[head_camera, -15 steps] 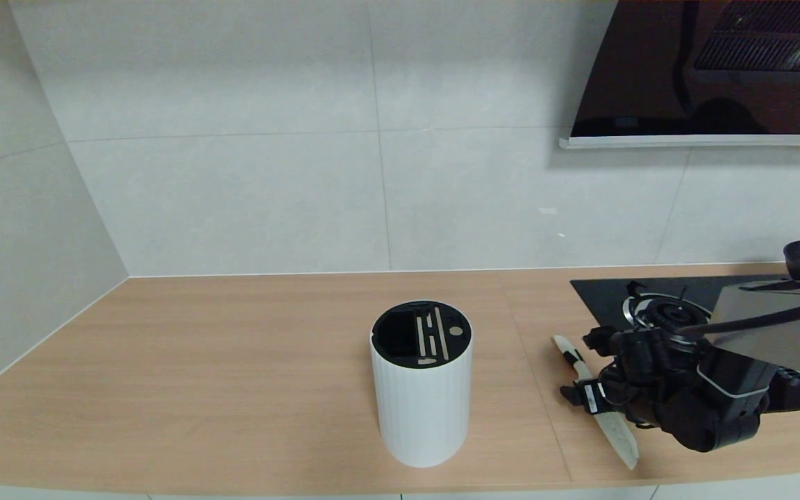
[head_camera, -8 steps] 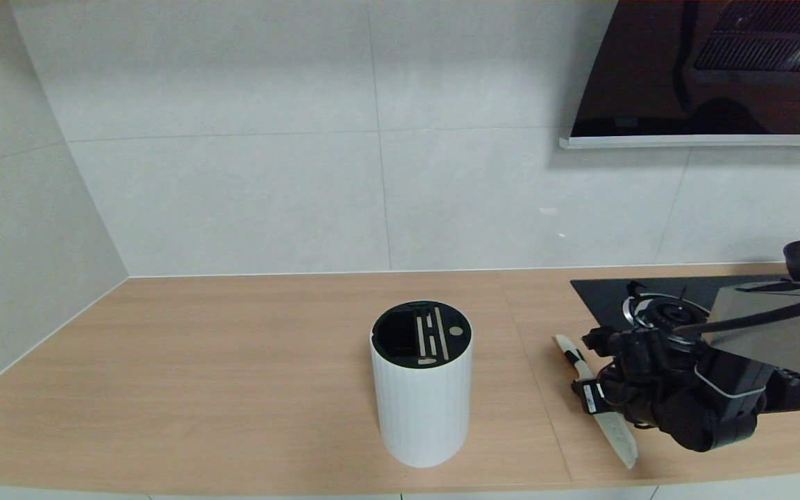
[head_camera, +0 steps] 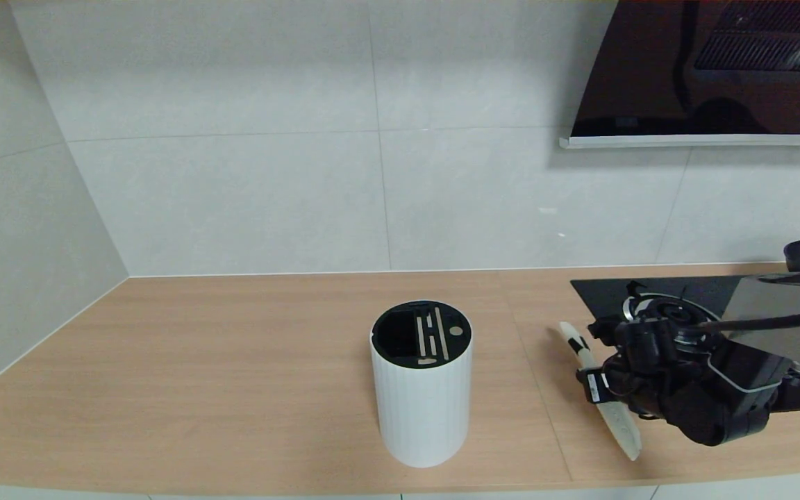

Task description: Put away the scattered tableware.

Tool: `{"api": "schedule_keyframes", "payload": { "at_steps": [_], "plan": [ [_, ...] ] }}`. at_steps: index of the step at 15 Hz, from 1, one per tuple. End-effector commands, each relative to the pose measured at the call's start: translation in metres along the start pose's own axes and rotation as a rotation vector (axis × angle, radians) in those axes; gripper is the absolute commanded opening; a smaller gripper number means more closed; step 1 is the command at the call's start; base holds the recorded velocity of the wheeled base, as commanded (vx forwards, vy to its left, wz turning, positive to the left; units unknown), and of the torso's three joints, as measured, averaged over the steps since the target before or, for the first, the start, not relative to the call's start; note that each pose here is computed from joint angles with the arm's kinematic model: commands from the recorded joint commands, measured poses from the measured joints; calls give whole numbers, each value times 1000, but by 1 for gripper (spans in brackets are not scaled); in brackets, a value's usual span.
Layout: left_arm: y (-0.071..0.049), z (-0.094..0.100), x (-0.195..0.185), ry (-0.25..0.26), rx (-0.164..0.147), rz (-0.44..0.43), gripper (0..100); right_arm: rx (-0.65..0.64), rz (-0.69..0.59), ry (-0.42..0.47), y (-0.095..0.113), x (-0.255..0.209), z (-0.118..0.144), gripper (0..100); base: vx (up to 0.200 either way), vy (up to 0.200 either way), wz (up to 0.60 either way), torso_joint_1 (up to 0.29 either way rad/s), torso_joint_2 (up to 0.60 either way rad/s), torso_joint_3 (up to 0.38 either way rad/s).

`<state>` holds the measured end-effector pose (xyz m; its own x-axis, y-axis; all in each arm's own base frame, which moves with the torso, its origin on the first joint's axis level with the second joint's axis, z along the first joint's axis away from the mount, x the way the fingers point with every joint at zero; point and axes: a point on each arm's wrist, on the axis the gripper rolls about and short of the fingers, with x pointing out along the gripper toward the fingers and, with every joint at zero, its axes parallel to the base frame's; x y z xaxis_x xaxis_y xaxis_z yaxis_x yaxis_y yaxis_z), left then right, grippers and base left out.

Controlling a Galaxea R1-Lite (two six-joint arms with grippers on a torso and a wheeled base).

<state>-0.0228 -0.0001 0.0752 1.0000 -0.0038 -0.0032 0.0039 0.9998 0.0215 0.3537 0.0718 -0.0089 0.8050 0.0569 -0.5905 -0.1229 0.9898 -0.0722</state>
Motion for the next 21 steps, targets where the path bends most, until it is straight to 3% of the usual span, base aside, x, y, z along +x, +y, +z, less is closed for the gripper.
{"api": "schedule_keyframes", "payload": {
  "at_steps": [1, 5, 7, 8, 10, 12, 13, 14, 15, 16, 18, 19, 20, 21],
  "plan": [
    [0, 0, 0, 1, 11, -1, 100, 17, 8, -127, 0, -41, 35, 0, 0, 0, 0, 0, 0, 0],
    [0, 0, 0, 1, 29, -1, 100, 3, 52, -224, 11, -84, 57, 0, 0, 0, 0, 0, 0, 0],
    [0, 1, 0, -12, 57, 1, 100, 5, 55, -258, 11, -97, 62, 0, 0, 0, 0, 0, 0, 0],
    [0, 9, -1, -85, 57, -4, 100, 7, 62, -302, 10, -115, 68, 0, 0, 0, 0, 0, 0, 0],
    [-1, 25, -6, -113, 61, -75, 100, 8, 79, -373, 8, -140, 78, 0, 0, 0, 0, 0, 0, 0],
    [-4, 77, -3, -13, 52, -267, 100, -5, 115, -443, 15, -167, 88, 0, 0, 0, 0, 0, 0, 0],
    [-5, 103, 7, 12, 41, -341, 100, -13, 128, -461, 18, -174, 93, 0, 0, 0, 0, 0, 0, 0],
    [-6, 137, 29, 56, 23, -436, 100, -38, 150, -488, 27, -180, 107, 0, 0, 0, 0, 0, 0, 0],
    [-7, 154, 51, 103, 7, -493, 100, -45, 168, -501, 35, -183, 118, 0, 0, 0, 0, 0, 0, 0],
    [-8, 164, 83, 189, -16, -547, 100, -53, 183, -516, 41, -188, 132, 0, 0, 0, 0, 0, 0, 0],
    [-14, 170, 133, 304, -48, -621, 100, -54, 191, -552, 55, -200, 155, 0, 0, 0, 0, 0, 0, 0],
    [-30, 168, 166, 375, -85, -709, 100, -65, 218, -553, 70, -210, 161, 0, 0, 0, 0, 0, 0, 0],
    [-48, 162, 188, 419, -156, -769, 100, -79, 268, -558, 86, -218, 159, 0, 0, 0, 0, 0, 0, 0],
    [-65, 158, 201, 422, -225, -821, 100, -85, 299, -565, 98, -227, 155, 0, 0, 0, 0, 0, 0, 0]
  ]
}}
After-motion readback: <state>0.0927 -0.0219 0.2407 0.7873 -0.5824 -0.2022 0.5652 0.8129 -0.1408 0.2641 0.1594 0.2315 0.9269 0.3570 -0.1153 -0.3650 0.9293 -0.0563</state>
